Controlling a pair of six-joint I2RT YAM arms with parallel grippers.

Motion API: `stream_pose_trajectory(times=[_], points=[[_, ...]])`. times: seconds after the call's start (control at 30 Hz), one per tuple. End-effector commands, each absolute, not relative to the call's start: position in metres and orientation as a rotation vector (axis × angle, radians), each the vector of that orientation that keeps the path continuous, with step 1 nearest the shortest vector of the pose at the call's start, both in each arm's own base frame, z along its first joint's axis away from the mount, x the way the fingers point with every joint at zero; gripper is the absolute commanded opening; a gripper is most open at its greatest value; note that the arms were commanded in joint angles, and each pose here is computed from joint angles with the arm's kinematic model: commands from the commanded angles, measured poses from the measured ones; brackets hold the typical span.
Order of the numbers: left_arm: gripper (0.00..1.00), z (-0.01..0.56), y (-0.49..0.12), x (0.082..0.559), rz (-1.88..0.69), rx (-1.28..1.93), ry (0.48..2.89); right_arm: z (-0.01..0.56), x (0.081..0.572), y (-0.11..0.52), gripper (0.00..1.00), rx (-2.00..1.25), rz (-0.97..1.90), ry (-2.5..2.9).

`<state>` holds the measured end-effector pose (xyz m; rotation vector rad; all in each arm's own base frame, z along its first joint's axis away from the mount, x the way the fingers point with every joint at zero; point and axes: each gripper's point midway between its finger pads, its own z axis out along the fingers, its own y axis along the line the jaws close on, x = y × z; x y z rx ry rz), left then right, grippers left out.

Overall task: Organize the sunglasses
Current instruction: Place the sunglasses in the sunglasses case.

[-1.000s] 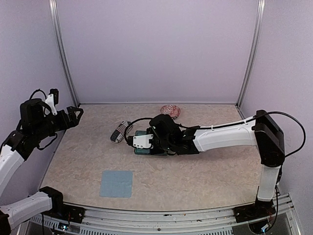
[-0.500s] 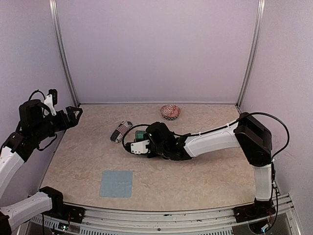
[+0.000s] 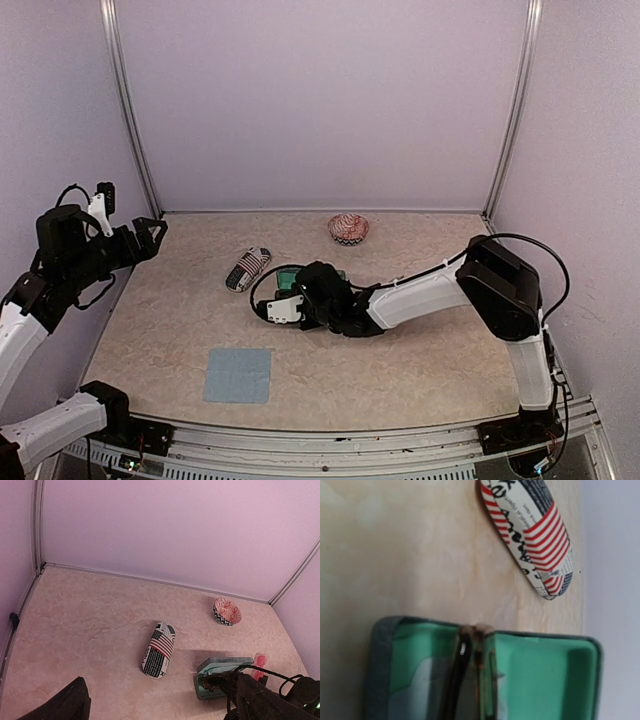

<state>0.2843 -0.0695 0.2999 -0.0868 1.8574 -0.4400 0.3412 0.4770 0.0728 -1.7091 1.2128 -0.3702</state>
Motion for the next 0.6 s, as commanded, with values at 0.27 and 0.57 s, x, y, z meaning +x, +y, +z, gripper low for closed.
stream_pose_trajectory(times=[0.27,0.57], points=[[0.99,0.304,-0.068,0.285,-0.447,-0.095,1.829,0.053,0.359,0.47,0.0,-1.669,-0.472,1.215],[0.99,0.304,-0.068,0.285,-0.446,-0.093,1.832,0.063,0.354,0.465,0.21,-1.627,-0.462,1.227]])
